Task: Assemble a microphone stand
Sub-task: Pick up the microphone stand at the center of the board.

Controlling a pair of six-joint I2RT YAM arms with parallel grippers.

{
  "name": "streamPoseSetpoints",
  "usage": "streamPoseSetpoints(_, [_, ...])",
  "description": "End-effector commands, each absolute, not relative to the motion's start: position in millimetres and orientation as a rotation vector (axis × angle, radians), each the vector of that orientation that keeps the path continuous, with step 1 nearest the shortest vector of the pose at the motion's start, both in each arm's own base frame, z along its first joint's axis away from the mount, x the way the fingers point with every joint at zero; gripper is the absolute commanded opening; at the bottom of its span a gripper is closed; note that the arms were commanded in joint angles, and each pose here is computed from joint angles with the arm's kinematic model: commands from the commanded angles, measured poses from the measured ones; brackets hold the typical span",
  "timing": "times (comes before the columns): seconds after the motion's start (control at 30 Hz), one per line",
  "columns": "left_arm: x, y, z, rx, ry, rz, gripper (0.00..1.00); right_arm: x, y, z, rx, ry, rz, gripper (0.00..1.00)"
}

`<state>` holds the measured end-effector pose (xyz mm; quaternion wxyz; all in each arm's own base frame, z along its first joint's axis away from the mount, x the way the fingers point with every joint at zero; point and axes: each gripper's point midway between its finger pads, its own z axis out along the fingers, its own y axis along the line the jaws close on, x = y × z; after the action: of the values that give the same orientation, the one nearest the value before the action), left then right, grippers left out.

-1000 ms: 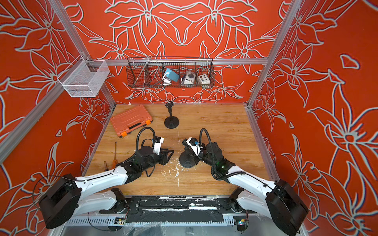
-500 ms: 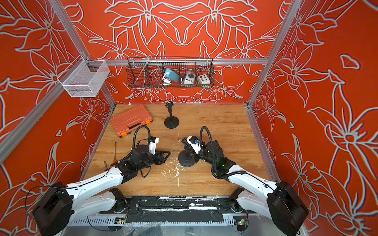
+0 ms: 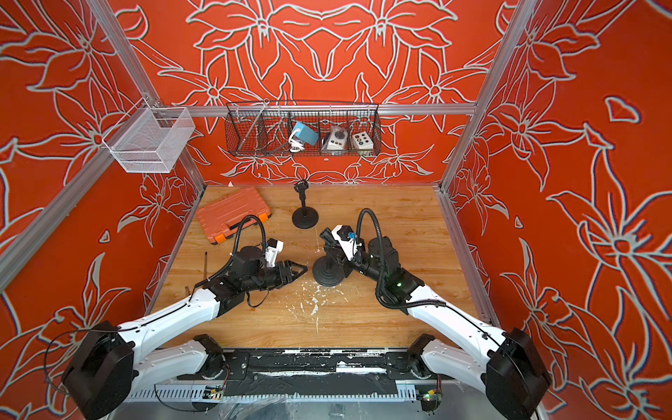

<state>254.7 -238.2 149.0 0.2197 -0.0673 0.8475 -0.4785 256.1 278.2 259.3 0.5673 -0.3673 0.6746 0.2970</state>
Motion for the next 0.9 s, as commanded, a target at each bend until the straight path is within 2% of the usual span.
streamPoseSetpoints(0.0, [251,-249,161,-0.209,2.372,-1.454,0.61,264,280,298,-0.809,1.529,0.717,0.0])
streamPoseSetpoints(0.37, [259,-264,187,-0.231,2.347,-1.598,0.63,271,289,329,-0.81,1.515,0.728,0.0])
streamPoseSetpoints(0.87, [260,-267,185,-0.334,2.396,-1.683,0.64,277,294,363,-0.8,1.462,0.734,0.0])
